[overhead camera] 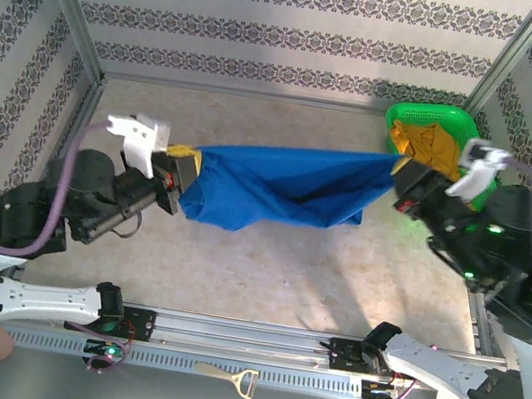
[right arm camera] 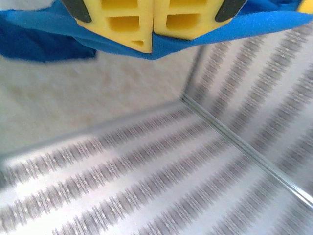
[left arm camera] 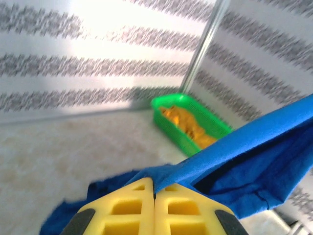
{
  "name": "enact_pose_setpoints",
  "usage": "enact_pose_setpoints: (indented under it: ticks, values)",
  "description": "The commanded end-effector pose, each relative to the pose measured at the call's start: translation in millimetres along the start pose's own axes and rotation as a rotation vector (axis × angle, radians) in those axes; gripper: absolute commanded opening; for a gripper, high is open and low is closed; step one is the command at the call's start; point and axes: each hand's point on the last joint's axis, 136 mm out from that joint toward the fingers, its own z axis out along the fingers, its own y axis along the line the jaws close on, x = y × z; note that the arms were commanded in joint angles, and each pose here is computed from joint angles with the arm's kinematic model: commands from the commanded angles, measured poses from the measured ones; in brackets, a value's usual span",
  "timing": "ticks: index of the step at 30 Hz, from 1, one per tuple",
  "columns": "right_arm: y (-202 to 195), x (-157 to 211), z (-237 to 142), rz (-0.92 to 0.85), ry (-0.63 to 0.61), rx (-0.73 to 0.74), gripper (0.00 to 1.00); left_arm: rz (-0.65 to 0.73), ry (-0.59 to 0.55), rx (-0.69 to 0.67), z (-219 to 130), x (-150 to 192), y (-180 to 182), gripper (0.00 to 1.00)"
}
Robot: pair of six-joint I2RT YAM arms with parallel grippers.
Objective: Fold the inside-out t-shirt
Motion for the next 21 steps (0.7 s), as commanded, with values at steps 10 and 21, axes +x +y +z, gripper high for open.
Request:
enact_pose_setpoints:
  ticks: [10, 21]
  values:
    - [76.3, -108.7, -67.1, -0.051, -0.286, -0.265, 0.00, -0.016, -0.300, 0.240, -51.8, -144.0, -52.5, 0.00]
    - [57.2, -107.4, 27.2, -0.237, -0.281, 0.010, 0.00, 0.182, -0.232, -0.146, 19.1, -126.5, -3.9, 0.00]
